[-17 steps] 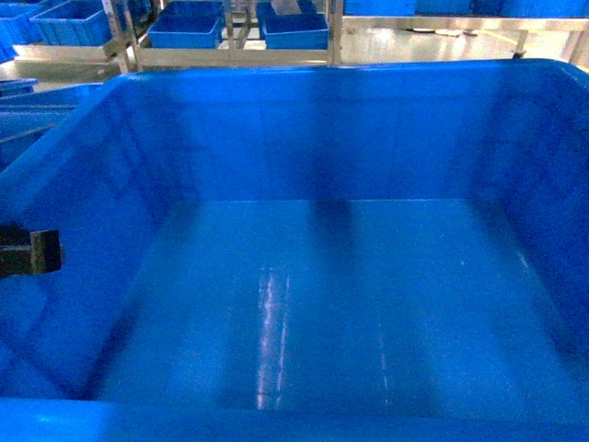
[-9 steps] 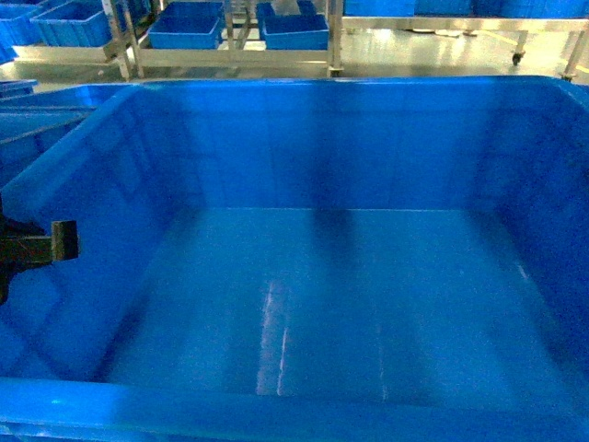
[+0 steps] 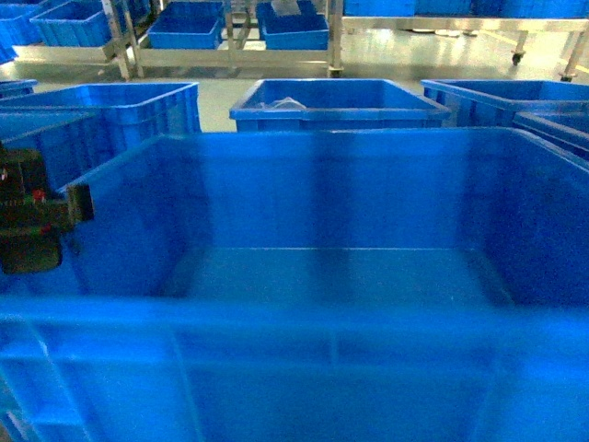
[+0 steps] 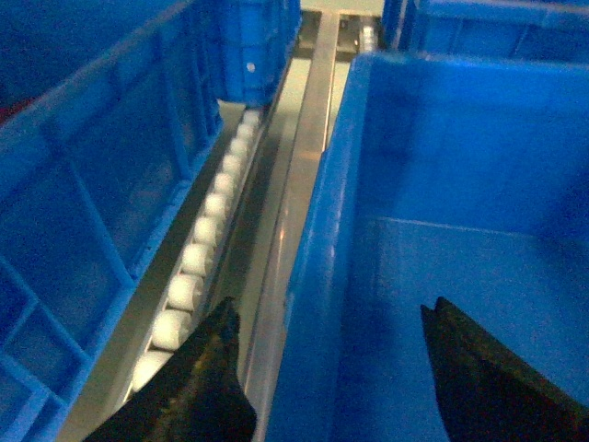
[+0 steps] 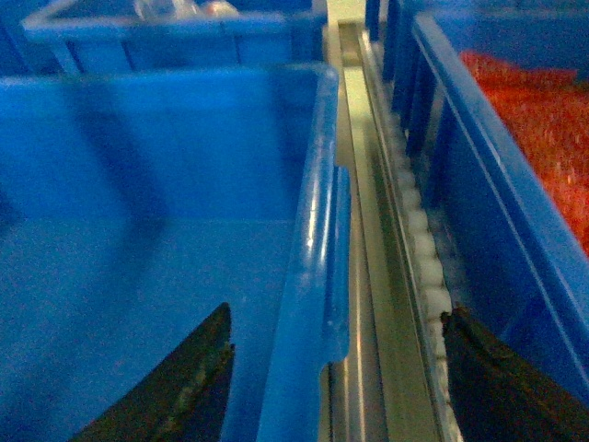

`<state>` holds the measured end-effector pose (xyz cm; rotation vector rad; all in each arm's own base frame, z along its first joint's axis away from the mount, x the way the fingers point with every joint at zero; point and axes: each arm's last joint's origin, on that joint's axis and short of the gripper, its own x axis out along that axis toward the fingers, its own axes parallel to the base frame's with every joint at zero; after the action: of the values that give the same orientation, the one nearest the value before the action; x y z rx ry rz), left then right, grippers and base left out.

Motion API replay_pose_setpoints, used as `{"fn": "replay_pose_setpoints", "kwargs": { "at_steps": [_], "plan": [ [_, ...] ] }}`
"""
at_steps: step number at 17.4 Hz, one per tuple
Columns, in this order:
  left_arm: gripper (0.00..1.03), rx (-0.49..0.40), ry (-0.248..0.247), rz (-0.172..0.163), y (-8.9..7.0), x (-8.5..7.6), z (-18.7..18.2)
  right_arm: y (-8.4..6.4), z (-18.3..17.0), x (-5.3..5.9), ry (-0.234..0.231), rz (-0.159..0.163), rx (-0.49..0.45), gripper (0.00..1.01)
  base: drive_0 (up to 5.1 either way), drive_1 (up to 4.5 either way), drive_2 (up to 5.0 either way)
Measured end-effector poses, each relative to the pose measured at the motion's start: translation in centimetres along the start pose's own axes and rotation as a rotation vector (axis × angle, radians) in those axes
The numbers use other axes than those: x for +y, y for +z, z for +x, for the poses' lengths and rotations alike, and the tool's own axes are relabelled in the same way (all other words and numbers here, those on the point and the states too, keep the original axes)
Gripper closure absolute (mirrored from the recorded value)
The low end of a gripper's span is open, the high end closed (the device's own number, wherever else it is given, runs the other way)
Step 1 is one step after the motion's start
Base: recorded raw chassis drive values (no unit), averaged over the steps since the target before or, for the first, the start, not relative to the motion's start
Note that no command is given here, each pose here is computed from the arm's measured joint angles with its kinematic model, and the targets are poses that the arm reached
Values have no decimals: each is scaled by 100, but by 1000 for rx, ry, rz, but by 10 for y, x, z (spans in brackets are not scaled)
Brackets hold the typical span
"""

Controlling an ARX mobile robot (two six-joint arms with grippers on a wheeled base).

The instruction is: Place box next to blue box on left shelf

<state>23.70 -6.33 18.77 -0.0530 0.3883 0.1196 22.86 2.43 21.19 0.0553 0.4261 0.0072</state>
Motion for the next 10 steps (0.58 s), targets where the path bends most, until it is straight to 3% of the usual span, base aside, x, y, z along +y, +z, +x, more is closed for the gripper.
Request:
{"fn": "replay_pose_setpoints", "kwargs": {
  "at_steps": [3, 4, 7, 8, 9, 10],
  "plan": [
    [11, -143, 6, -60, 17, 3, -6, 18, -8, 1, 33, 43, -174, 5, 0, 0, 0],
    [3, -163, 2, -66, 20, 3, -7, 21, -10, 1, 15, 50, -212, 2, 0, 0, 0],
    [5, -176, 10, -65, 22, 4, -9, 21, -11, -2, -13, 58, -214, 3, 0, 0, 0],
    [13, -281, -61, -61, 21, 9, -9, 18, -13, -4, 5, 31, -343, 13, 0, 0, 0],
    [26, -345, -108, -17, 11, 20, -16, 4, -20, -7, 5, -7, -404, 26, 0, 0, 0],
    [40, -366, -119, 12, -1, 30, -26, -10, -26, -11, -5, -27, -414, 41, 0, 0, 0]
  ]
}}
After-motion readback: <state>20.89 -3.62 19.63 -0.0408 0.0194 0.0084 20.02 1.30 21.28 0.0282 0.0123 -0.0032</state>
